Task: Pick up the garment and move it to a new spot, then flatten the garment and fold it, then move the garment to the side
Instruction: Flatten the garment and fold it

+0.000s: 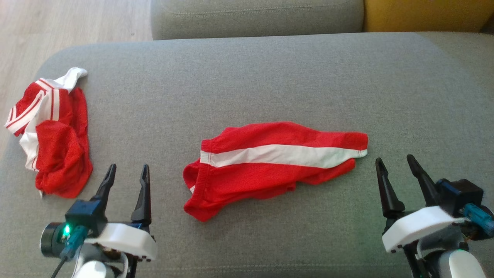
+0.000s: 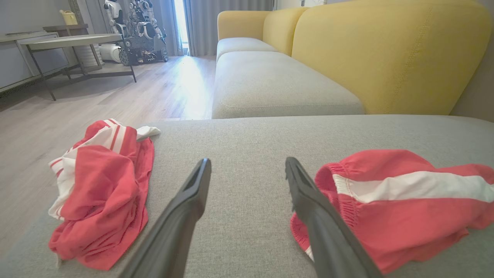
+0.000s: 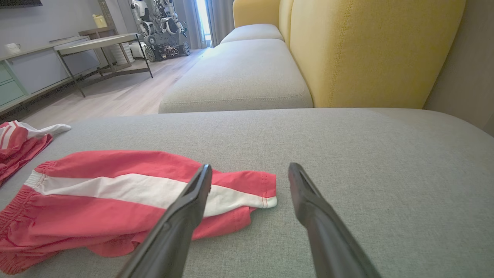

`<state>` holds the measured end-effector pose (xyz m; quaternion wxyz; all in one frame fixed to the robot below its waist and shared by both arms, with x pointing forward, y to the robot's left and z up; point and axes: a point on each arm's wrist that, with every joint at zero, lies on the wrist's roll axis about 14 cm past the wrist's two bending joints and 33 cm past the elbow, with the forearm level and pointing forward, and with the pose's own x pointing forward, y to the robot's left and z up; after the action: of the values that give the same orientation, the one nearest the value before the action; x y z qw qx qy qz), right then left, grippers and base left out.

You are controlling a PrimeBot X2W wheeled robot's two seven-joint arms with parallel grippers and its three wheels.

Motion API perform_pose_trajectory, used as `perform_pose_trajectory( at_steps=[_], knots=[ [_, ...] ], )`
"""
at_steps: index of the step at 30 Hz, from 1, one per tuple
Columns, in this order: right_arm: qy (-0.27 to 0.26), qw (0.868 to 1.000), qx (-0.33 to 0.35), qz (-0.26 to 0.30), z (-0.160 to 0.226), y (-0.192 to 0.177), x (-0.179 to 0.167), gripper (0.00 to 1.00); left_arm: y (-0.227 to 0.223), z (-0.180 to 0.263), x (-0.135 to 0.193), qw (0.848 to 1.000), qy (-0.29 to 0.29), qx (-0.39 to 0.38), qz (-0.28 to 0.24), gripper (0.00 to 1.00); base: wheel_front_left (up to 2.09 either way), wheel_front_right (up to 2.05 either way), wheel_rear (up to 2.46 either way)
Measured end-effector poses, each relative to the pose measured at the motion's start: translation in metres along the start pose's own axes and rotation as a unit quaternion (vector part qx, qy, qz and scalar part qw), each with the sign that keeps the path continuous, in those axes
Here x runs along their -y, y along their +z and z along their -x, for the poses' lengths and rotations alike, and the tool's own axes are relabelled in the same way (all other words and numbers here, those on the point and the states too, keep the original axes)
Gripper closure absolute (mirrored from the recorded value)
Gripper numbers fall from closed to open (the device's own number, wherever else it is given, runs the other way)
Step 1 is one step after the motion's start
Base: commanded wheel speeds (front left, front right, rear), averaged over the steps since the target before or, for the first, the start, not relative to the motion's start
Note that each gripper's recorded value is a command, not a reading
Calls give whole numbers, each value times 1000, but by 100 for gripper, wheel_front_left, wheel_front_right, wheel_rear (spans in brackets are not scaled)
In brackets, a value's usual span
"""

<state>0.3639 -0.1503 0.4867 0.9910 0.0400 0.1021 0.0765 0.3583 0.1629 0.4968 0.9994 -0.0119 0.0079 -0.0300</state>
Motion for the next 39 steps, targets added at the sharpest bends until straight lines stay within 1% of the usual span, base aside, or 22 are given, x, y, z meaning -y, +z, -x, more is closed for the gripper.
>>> perform_pose_trajectory(
  at_steps=[5,10,14,17,22,27,29,30,31,33,39],
  knots=[
    [0,1000,-5,-1,-2,-3,0,0,-4,-3,7,1000,-19,-13,-2,0,0,0,0],
    [1,1000,-17,-3,-7,-10,0,0,3,-24,40,995,-94,-19,0,0,0,0,0],
    [2,1000,-23,-4,-11,-14,0,0,-8,-38,73,985,-163,-59,4,0,0,0,0],
    [0,1000,-22,-5,-15,-15,2,0,-31,-39,89,975,-191,-112,19,0,0,0,0],
    [-10,1000,-27,-9,-15,-20,8,0,-62,-40,94,962,-206,-179,28,0,0,0,0],
    [-17,999,-31,-12,-14,-25,13,0,-62,-47,97,961,-212,-177,29,0,0,0,0],
    [-18,999,-32,-12,-15,-26,13,0,-61,-47,98,960,-212,-178,39,0,0,0,0],
    [-18,999,-32,-12,-15,-26,13,0,-61,-46,99,959,-213,-182,48,23,0,0,0],
    [-18,999,-31,-12,-15,-25,14,0,-61,-46,100,958,-215,-183,53,61,0,0,0],
    [-18,999,-30,-12,-16,-24,14,0,-61,-45,100,957,-216,-184,53,100,0,0,0],
    [-19,999,-24,-13,-20,-20,15,0,-61,-45,101,957,-217,-184,54,100,0,0,0]
  ],
)
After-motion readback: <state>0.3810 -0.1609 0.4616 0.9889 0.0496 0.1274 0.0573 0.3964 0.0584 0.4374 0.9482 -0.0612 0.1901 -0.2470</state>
